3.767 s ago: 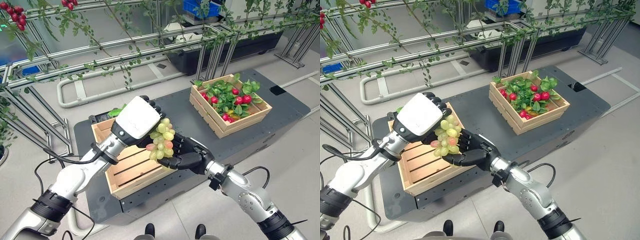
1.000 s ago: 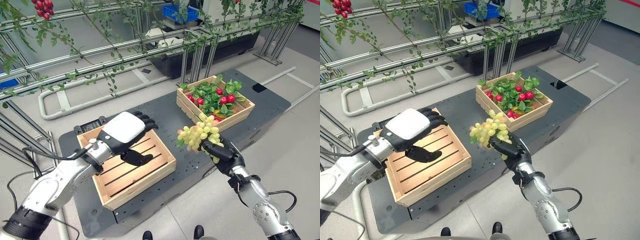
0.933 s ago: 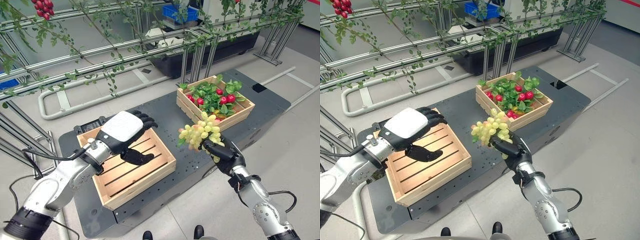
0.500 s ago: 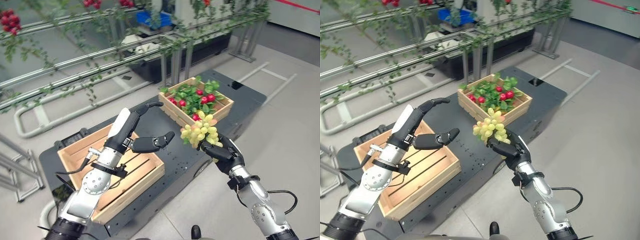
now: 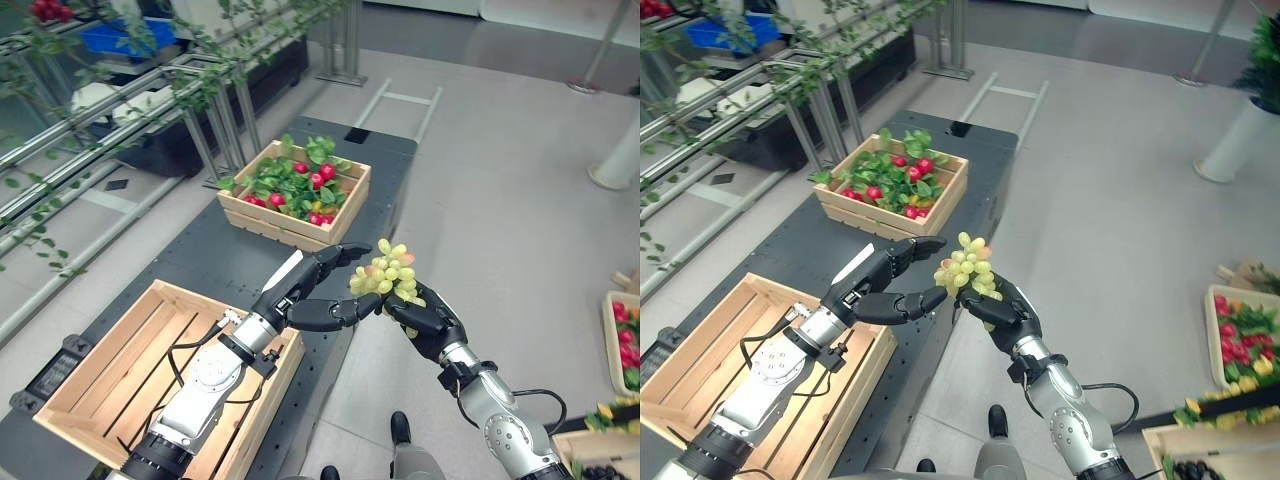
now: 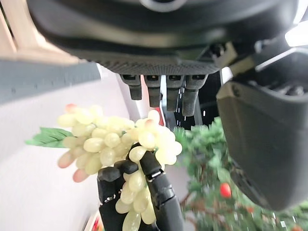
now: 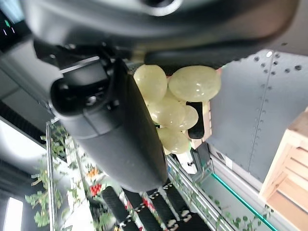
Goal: Pick up the fruits from the basket on one side to the basket on the other side
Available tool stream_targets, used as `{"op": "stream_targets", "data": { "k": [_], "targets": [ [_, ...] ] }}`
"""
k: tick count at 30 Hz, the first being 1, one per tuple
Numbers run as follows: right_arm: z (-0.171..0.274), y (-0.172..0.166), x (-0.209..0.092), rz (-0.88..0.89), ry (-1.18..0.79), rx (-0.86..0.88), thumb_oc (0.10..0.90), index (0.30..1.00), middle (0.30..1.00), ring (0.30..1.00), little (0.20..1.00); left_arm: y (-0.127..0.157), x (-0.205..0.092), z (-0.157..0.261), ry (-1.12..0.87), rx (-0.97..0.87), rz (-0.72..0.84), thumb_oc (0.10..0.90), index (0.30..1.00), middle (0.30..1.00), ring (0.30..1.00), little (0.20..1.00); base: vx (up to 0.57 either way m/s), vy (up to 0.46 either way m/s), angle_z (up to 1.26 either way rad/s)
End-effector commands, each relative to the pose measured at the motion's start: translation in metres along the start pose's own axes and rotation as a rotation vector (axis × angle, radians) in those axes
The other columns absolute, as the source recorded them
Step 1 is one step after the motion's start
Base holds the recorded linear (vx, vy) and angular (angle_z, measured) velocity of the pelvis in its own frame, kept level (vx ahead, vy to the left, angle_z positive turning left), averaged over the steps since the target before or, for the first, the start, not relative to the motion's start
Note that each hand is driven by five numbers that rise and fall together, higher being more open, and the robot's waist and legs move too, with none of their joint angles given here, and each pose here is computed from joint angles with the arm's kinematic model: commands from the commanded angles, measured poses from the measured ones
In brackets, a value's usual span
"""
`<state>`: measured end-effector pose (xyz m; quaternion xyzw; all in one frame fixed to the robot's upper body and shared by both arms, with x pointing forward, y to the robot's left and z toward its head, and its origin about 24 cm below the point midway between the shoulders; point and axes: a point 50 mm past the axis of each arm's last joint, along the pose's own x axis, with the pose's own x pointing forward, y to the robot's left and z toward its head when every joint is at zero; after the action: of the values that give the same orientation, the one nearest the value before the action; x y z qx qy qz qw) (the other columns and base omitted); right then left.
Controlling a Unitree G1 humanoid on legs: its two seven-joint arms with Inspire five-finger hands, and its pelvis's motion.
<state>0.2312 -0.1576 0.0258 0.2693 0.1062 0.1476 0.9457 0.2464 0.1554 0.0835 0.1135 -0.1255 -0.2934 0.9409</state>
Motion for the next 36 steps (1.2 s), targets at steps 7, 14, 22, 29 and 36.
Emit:
{"op": "stream_targets", "data": {
  "k": [7,14,22,29,36],
  "targets": [
    [0.051,0.047,0.025,0.334,-0.238,0.000,0.400,0.300,0.300,0.300,0.300,0.014,0.010,0.054,-0.313,0.005,0.018,0.800,0.900,0.900,0.900,0.900,-0.14,-0.001,-0.67],
    [0.038,0.051,0.026,0.367,-0.193,-0.011,0.400,0.300,0.300,0.300,0.300,0.026,-0.002,0.052,-0.272,-0.009,0.074,0.800,0.900,0.900,0.900,0.900,-0.08,-0.159,-1.06],
    [0.032,0.054,0.025,0.367,-0.176,-0.038,0.400,0.300,0.300,0.300,0.300,0.017,0.002,0.053,-0.315,-0.053,0.092,0.800,0.900,0.900,0.900,0.900,-0.22,-0.296,-1.21],
    [0.039,0.045,0.021,0.327,-0.210,-0.062,0.400,0.300,0.300,0.300,0.300,0.013,0.012,0.056,-0.388,-0.140,0.114,0.800,0.900,0.900,0.900,0.900,-0.22,-0.270,-0.69],
    [0.046,0.038,0.016,0.330,-0.198,-0.106,0.400,0.300,0.300,0.300,0.300,0.012,0.012,0.058,-0.433,-0.210,0.151,0.800,0.900,0.900,0.900,0.900,-0.15,-0.145,-0.19]
  ]
}}
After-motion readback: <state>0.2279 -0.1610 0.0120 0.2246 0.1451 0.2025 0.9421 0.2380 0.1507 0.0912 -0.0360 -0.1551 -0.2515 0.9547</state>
